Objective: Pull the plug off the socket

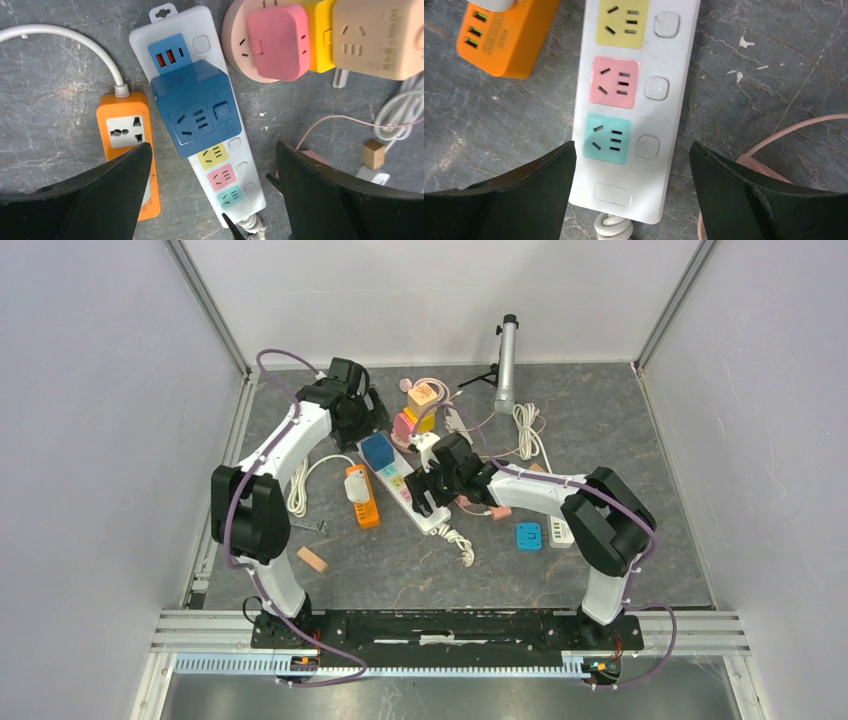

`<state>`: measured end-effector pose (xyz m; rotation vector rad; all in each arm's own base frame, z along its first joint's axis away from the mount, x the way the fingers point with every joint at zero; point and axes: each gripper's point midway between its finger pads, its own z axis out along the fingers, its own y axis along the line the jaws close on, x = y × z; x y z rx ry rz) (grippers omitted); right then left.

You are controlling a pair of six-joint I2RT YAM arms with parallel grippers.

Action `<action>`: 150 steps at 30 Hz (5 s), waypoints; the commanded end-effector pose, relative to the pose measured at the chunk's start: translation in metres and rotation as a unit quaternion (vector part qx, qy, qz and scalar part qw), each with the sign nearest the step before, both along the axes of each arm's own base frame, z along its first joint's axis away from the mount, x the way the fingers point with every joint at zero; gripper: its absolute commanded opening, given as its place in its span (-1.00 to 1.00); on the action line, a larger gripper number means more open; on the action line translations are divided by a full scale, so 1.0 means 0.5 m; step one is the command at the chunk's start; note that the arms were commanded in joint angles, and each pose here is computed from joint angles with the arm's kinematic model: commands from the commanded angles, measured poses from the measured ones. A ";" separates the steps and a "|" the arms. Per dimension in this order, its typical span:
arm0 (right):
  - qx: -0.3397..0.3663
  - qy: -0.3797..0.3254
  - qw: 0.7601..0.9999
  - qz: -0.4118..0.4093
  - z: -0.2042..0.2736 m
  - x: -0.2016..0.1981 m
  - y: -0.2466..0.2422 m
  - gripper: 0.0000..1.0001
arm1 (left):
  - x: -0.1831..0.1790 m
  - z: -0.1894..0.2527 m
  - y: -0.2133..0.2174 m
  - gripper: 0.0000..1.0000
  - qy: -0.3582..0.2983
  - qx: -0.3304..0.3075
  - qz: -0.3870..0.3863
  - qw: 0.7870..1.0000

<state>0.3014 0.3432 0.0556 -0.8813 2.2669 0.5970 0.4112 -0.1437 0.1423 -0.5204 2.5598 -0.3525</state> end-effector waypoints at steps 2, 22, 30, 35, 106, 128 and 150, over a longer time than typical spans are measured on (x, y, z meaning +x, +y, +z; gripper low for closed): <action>-0.015 -0.008 1.000 -0.022 -0.010 0.020 -0.008 0.75 | 0.014 -0.038 -0.003 0.92 0.021 0.024 0.042 0.999; -0.056 -0.049 0.997 0.037 -0.038 -0.021 0.017 0.70 | 0.018 -0.116 -0.010 0.51 0.066 0.049 0.012 0.997; -0.090 -0.022 0.995 0.027 -0.091 -0.053 -0.012 0.46 | 0.004 -0.131 -0.003 0.57 0.084 0.067 -0.016 0.994; -0.086 0.004 0.996 0.023 -0.111 -0.078 -0.021 0.45 | 0.008 -0.118 -0.004 0.36 0.084 0.072 -0.031 0.993; -0.140 -0.029 0.989 0.021 -0.159 -0.071 -0.051 0.11 | 0.031 -0.054 -0.026 -0.14 0.047 0.002 -0.043 0.998; -0.168 -0.040 0.985 0.001 -0.172 -0.084 -0.052 0.10 | 0.031 -0.047 -0.005 -0.22 0.028 0.043 -0.048 0.998; -0.168 -0.029 0.985 0.010 -0.183 -0.098 -0.046 0.13 | 0.005 -0.011 -0.033 -0.23 0.034 -0.065 -0.031 0.997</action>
